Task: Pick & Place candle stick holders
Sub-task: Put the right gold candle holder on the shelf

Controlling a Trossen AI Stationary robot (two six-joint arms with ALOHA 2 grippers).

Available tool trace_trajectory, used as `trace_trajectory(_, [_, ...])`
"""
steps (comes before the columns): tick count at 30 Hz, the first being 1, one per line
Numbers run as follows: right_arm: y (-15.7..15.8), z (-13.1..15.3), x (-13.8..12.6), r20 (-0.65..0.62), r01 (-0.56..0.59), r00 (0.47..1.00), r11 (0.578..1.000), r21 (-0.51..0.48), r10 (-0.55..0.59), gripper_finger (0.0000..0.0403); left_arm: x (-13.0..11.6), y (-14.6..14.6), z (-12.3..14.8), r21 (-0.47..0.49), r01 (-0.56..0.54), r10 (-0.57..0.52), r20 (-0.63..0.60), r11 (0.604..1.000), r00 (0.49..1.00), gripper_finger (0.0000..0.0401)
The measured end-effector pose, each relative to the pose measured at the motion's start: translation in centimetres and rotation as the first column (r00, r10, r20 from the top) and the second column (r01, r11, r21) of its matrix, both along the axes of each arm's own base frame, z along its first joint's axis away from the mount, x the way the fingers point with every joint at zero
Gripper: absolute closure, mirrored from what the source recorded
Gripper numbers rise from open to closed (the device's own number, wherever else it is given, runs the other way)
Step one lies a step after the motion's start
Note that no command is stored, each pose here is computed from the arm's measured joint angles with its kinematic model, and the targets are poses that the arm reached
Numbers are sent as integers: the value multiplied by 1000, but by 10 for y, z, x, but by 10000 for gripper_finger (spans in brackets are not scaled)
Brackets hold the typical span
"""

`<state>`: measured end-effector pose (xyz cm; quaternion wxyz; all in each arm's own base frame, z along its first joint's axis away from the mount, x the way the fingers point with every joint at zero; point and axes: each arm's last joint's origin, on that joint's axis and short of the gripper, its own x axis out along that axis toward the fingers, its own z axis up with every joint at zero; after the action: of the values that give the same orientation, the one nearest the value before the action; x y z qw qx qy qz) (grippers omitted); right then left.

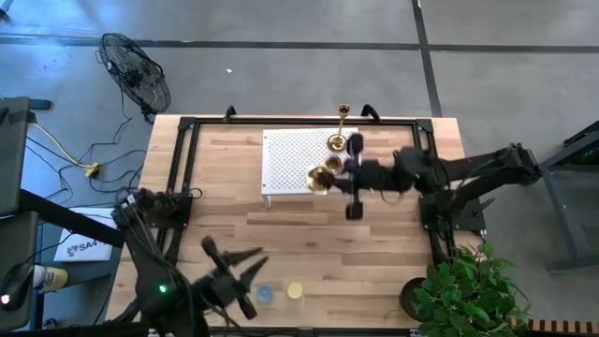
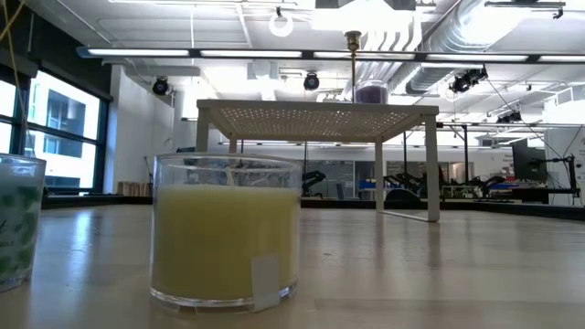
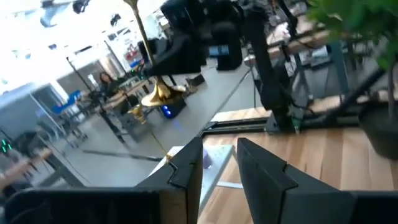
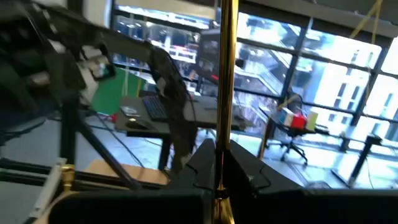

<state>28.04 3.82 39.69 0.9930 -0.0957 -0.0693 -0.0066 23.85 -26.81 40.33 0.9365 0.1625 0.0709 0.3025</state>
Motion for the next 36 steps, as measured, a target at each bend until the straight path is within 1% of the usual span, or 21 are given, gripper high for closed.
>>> trace_trajectory(4, [-24, -6, 9, -19, 28, 999, 1000, 4, -28, 393, -14, 29, 22, -111, -15, 22, 62, 994, 998, 304])
trace_trajectory(6, [-35, -7, 13, -13, 45, 999, 999, 4, -45, 393, -20, 40, 29, -169, -15, 27, 70, 985, 997, 304])
trace_trajectory(9, [-54, -9, 19, 17, 43, 999, 998, 46, -44, 393, -25, 50, 35, -215, -14, 29, 66, 977, 997, 304])
trace_trajectory(11, [-67, -12, 24, 32, 42, 998, 995, 86, -45, 393, -26, 51, 37, -216, -13, 26, 61, 976, 998, 304])
trace_trajectory(12, [-73, -15, 26, 23, 61, 998, 994, 94, -64, 393, -26, 51, 36, -211, -14, 26, 56, 977, 998, 304])
trace_trajectory(15, [-87, -28, 35, -22, 160, 987, 983, 86, -159, 393, -26, 51, 34, -213, -11, 17, 26, 977, 1000, 304])
trace_trajectory(19, [-99, -53, 51, -101, 196, 977, 977, 81, -188, 393, -25, 49, 28, -225, -5, 0, -23, 974, 1000, 304])
trace_trajectory(23, [-103, -74, 66, -155, 230, 964, 971, 71, -217, 393, -25, 49, 28, -205, -4, -4, -38, 979, 999, 304])
trace_trajectory(27, [-104, -86, 74, -190, 281, 945, 958, 58, -266, 393, -27, 51, 30, -233, 6, -21, -63, 972, 998, 304])
trace_trajectory(30, [-106, -94, 77, -222, 303, 934, 951, 69, -281, 393, -29, 53, 31, -249, 14, -39, -94, 968, 995, 304])
trace_trajectory(36, [-106, -100, 77, -233, 328, 924, 941, 84, -302, 393, -28, 52, 29, -258, 18, -48, -111, 966, 993, 304])
